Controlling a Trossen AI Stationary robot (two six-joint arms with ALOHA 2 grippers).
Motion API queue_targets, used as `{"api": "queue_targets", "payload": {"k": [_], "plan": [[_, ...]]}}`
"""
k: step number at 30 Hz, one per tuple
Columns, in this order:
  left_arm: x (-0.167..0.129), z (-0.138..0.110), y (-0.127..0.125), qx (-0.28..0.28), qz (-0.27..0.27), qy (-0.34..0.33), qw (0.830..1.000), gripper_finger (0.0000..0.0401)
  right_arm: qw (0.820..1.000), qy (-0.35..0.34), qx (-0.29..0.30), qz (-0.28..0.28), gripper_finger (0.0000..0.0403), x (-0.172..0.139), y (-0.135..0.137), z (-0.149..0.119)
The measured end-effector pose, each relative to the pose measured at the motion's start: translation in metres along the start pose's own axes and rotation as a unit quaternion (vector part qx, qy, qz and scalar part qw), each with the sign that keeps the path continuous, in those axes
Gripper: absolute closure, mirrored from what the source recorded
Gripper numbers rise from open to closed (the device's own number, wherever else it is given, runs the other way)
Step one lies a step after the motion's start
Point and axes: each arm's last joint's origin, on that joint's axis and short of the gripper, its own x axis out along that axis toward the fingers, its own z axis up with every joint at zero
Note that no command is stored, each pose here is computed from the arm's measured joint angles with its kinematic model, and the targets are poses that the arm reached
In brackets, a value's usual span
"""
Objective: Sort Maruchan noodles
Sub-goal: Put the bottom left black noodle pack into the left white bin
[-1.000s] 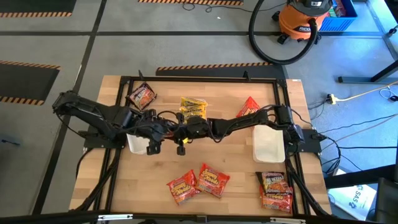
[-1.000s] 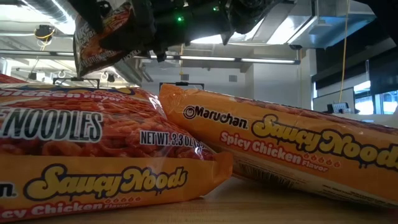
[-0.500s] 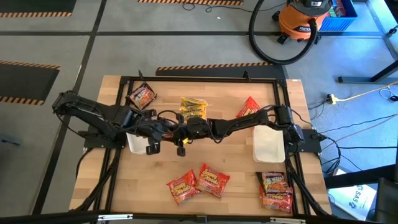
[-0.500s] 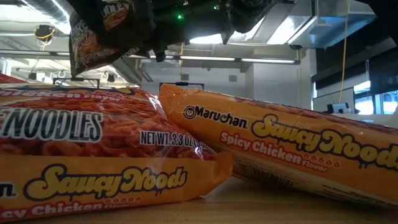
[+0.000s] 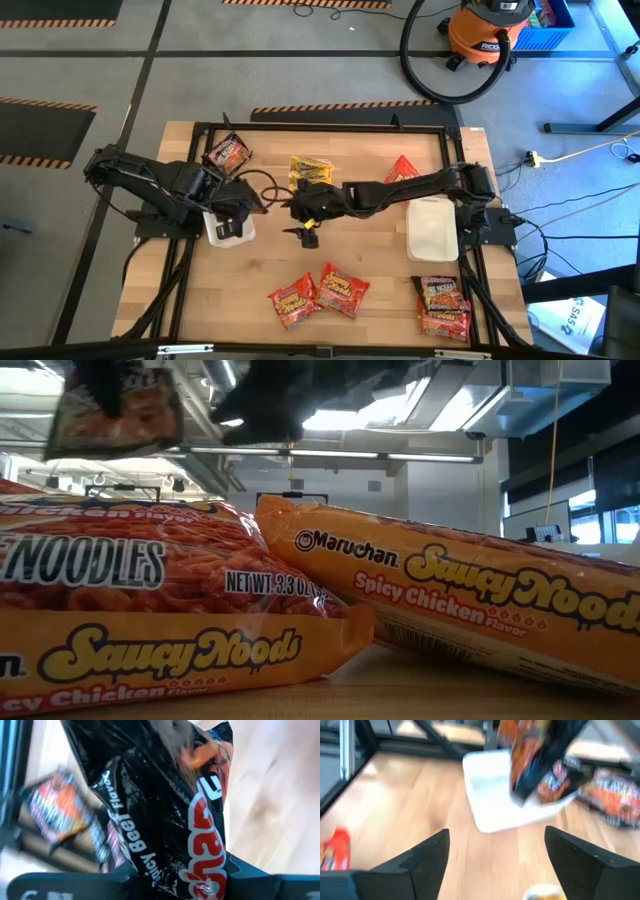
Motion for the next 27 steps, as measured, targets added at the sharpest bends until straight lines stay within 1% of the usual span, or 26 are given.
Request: {"api": "queue_targets", "payload": {"k": [2,4,6,9,12,15,17,20,23,27], "plan": [[0.002,-0.006,0.003,-0.012,0.02,0.028,0.999,0.0308,1.0,0.031,0.003,0.002,0.009,-0.003,0.0,-0.005],[0.007,-0.009,0.005,-0.022,0.021,0.028,0.999,0.0308,0.998,0.054,0.013,0.003,0.0086,-0.003,0.001,-0.01],[0.011,-0.012,0.008,-0.033,0.022,0.028,0.999,0.0308,0.998,0.058,0.022,0.003,0.0087,0.002,0.002,-0.016],[0.024,-0.019,0.014,-0.043,0.044,0.058,0.996,0.0308,0.997,0.075,0.033,0.005,0.0091,0.008,0.005,-0.033],[0.034,-0.026,0.022,-0.058,0.056,0.068,0.994,0.0308,0.997,0.057,0.042,0.005,0.0095,0.012,0.007,-0.043],[0.047,-0.029,0.027,-0.075,0.064,0.078,0.992,0.0308,0.997,0.056,0.05,0.016,0.0094,0.013,0.008,-0.05],[0.056,-0.03,0.029,-0.083,0.067,0.083,0.991,0.0308,0.997,0.047,0.051,0.016,0.0093,0.013,0.008,-0.05],[0.069,-0.031,0.03,-0.089,0.066,0.081,0.99,0.0308,0.997,0.051,0.052,0.016,0.0093,0.014,0.008,-0.054],[0.082,-0.032,0.029,-0.095,0.062,0.081,0.99,0.0308,0.998,0.039,0.051,0.015,0.0093,0.014,0.008,-0.051],[0.096,-0.039,0.03,-0.096,0.072,0.1,0.988,0.0308,0.998,0.043,0.051,0.016,0.0093,0.014,0.008,-0.052]]}}
